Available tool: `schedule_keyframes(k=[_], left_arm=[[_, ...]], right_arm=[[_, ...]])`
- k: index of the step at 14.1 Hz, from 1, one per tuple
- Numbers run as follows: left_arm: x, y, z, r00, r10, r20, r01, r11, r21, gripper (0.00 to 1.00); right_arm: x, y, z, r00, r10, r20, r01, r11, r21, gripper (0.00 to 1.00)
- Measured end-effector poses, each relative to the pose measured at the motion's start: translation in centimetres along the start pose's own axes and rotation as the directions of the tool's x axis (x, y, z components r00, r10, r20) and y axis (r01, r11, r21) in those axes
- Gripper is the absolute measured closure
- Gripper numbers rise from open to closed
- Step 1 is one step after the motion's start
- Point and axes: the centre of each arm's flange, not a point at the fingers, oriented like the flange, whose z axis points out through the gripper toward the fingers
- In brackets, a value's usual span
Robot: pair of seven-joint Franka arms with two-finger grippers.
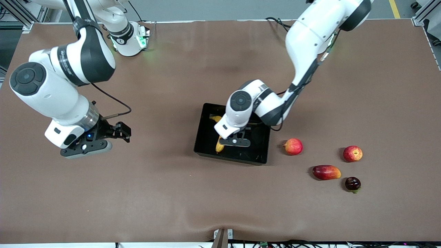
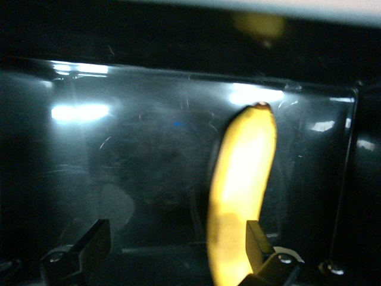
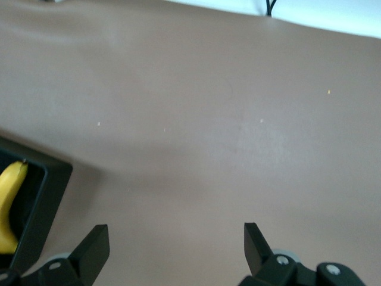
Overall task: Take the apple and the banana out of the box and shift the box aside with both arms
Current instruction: 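Grasp the yellow banana with the left gripper while the right gripper approaches the tray, then set the banana beside the apples while the right gripper reaches the tray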
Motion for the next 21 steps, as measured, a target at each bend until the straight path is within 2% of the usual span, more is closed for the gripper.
schedule_keyframes(k=[3,4,7,9,12,16,19,21], left_arm=[[-0.7,1.5,2.6,1.000,0.016,0.013,-0.016,1.000,0.004,0.04],[-0.9,1.7,3.5,1.000,0.019,0.017,-0.019,1.000,0.001,0.11],[-1.1,2.5,4.0,0.999,0.033,-0.001,-0.033,0.999,-0.003,0.43],[-0.7,2.8,3.0,0.999,0.037,-0.025,-0.037,0.999,-0.002,0.63],[0.9,2.9,-1.0,0.997,0.027,-0.079,-0.029,0.999,-0.017,0.63],[3.6,0.4,-13.1,0.986,-0.022,-0.165,0.020,1.000,-0.018,0.63],[5.7,-5.9,-21.6,0.979,-0.101,-0.175,0.105,0.994,0.011,0.63],[6.9,-11.6,-24.3,0.977,-0.159,-0.145,0.165,0.986,0.033,0.63]], right_arm=[[1.5,1.4,2.3,0.997,0.020,-0.076,-0.020,1.000,-0.006,0.00],[2.0,2.2,3.4,0.994,0.030,-0.101,-0.031,0.999,-0.009,0.00],[3.3,5.3,6.5,0.982,0.069,-0.174,-0.073,0.997,-0.018,0.00],[3.6,6.7,8.4,0.977,0.084,-0.194,-0.090,0.996,-0.022,0.00],[4.0,6.5,10.3,0.973,0.080,-0.216,-0.086,0.996,-0.021,0.00],[4.0,3.5,11.0,0.978,0.043,-0.206,-0.046,0.999,-0.010,0.00],[3.3,-1.3,12.3,0.985,-0.019,-0.171,0.020,1.000,0.001,0.00],[2.3,-5.2,13.7,0.991,-0.071,-0.112,0.073,0.997,0.009,0.00]])
